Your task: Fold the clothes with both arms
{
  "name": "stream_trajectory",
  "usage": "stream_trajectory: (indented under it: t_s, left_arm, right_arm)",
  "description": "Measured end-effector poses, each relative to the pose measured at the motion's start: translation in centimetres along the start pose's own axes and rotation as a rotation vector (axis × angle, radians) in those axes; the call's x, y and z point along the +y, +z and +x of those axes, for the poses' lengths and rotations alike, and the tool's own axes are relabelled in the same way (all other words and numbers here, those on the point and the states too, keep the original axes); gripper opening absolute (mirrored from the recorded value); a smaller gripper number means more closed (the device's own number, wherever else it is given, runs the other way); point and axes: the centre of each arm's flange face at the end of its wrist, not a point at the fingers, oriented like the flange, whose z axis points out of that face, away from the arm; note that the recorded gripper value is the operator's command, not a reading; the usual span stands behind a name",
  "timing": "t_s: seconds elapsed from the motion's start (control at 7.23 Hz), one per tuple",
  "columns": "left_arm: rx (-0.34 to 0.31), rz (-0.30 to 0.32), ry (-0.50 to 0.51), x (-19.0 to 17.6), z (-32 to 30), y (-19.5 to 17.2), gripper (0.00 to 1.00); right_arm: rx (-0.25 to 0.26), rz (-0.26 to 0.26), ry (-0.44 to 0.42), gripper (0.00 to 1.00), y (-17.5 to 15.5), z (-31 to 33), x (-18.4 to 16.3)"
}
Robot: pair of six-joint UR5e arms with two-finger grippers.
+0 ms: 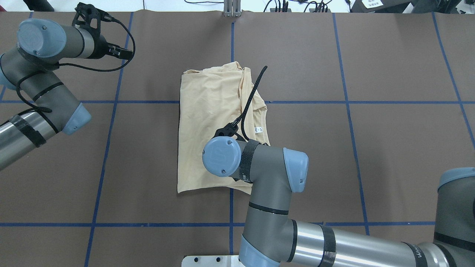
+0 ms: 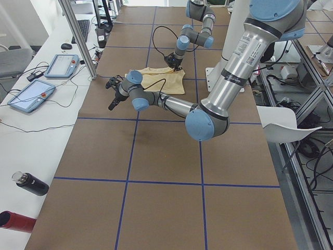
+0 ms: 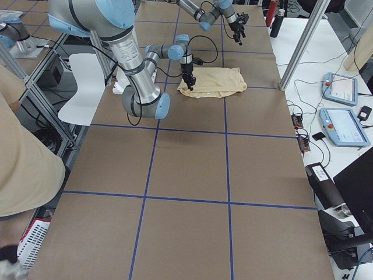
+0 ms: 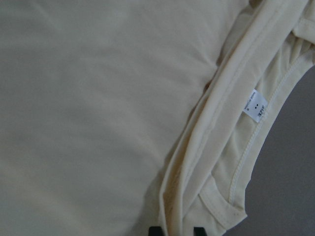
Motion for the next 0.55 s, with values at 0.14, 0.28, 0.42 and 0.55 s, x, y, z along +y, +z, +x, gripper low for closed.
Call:
stream_trajectory:
  t_s: [0.14, 0.28, 0.42, 0.55]
  left_arm:
    - [0.001, 0.0, 0.0, 0.0, 0.1, 0.0, 1.0]
    - [0.001, 0.0, 0.001, 0.0, 0.1, 0.0, 1.0]
    - [0.002, -0.001, 0.001, 0.0, 0.1, 0.0, 1.0]
    - [0.002, -0.001, 0.0, 0.0, 0.2, 0.0, 1.0]
  right_arm:
    - [0.0, 0.0, 0.0, 0.0, 0.2, 0.2, 0.3]
    - [-0.001, 0.002, 0.0, 0.0, 0.4, 1.0, 1.3]
    - [-0.01, 0.01, -0.001, 0.0, 0.4, 2.1, 3.2]
    - [-0.019, 0.022, -0.003, 0.61, 0.3, 3.3, 5.6]
